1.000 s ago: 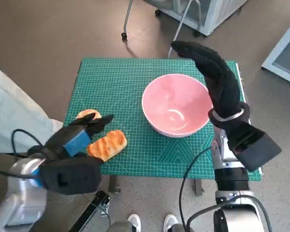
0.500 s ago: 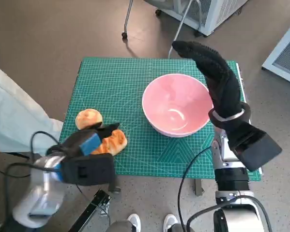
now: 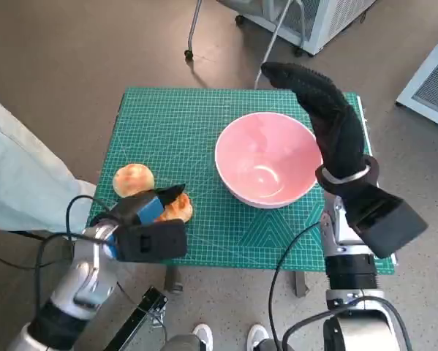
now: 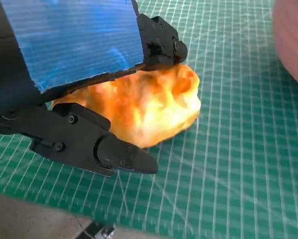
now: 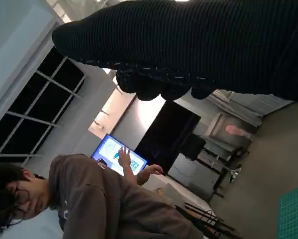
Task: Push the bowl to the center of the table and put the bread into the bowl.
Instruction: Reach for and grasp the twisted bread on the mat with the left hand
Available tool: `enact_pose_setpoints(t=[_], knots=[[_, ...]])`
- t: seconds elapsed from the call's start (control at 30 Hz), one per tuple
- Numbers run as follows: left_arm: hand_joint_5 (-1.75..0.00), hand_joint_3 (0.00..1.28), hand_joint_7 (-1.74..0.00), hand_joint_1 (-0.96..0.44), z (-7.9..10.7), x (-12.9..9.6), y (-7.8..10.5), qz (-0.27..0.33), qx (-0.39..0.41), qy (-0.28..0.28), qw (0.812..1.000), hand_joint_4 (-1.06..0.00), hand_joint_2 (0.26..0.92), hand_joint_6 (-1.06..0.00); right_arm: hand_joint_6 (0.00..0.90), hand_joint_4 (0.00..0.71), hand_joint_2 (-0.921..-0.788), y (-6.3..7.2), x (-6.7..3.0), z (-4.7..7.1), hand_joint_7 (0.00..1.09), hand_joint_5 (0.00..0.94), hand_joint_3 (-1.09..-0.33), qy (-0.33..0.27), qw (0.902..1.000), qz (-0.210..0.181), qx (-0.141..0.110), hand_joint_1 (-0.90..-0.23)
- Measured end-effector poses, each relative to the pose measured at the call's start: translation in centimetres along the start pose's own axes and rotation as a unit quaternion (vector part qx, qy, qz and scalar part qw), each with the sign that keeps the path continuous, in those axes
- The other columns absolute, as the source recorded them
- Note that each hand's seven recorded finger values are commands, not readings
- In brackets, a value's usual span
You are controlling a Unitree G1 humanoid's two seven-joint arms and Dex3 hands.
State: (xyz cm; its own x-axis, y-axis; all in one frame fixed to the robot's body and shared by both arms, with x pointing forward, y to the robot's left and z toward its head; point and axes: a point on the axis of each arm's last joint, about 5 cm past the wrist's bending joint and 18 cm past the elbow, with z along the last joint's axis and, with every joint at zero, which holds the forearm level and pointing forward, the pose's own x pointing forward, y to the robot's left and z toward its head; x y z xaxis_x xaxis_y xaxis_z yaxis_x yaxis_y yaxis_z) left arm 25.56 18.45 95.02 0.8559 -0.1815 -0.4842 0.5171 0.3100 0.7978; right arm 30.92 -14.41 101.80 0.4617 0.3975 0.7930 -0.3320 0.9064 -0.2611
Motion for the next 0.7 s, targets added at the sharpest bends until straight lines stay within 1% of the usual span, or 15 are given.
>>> enact_pose_setpoints(t=[0.03,0.07,0.1,0.2,0.3,0.37,0.7], knots=[[-0.66,0.03,-0.69,-0.07,0.0,0.1,0.0,0.003,0.001,-0.002,1.0,-0.56,0.917,-0.4,-0.001,0.266,-0.921,0.0,-0.04,0.0,0.77,0.011,-0.827,0.0,1.0,-0.001,0.0,-0.64],[-0.91,0.08,-0.87,-0.04,-0.1,0.2,0.0,0.007,0.003,-0.003,1.0,-0.59,0.918,-0.43,-0.001,0.265,-0.921,0.0,-0.06,0.0,0.77,0.011,-0.827,0.001,1.0,-0.001,0.001,-0.639],[-1.06,0.11,-0.98,-0.03,-0.2,0.2,0.0,0.012,0.005,-0.006,1.0,-0.61,0.919,-0.45,-0.001,0.265,-0.921,0.0,-0.07,0.0,0.77,0.011,-0.827,0.001,1.0,-0.001,0.002,-0.638],[-1.22,0.13,-1.13,-0.01,-0.5,0.4,0.0,0.027,0.009,-0.013,0.999,-0.64,0.92,-0.49,-0.001,0.265,-0.921,0.1,-0.06,0.0,0.77,0.012,-0.828,0.0,1.0,-0.001,0.002,-0.638],[-1.23,0.13,-1.22,0.0,-0.7,0.5,0.0,0.04,0.011,-0.021,0.999,-0.65,0.919,-0.51,-0.001,0.266,-0.921,0.1,-0.06,0.0,0.77,0.012,-0.828,0.0,1.0,-0.001,0.002,-0.637],[-1.22,0.13,-1.24,0.0,-0.9,0.5,0.1,0.047,0.009,-0.027,0.998,-0.65,0.92,-0.52,-0.001,0.265,-0.921,0.1,-0.07,0.0,0.77,0.012,-0.828,0.001,1.0,-0.001,0.003,-0.637],[-1.21,0.11,-1.24,0.0,-1.7,0.0,0.5,0.064,-0.028,-0.048,0.996,-0.65,0.92,-0.55,-0.001,0.265,-0.921,0.1,-0.12,-0.1,0.77,0.012,-0.831,0.002,1.0,-0.001,0.004,-0.637]])
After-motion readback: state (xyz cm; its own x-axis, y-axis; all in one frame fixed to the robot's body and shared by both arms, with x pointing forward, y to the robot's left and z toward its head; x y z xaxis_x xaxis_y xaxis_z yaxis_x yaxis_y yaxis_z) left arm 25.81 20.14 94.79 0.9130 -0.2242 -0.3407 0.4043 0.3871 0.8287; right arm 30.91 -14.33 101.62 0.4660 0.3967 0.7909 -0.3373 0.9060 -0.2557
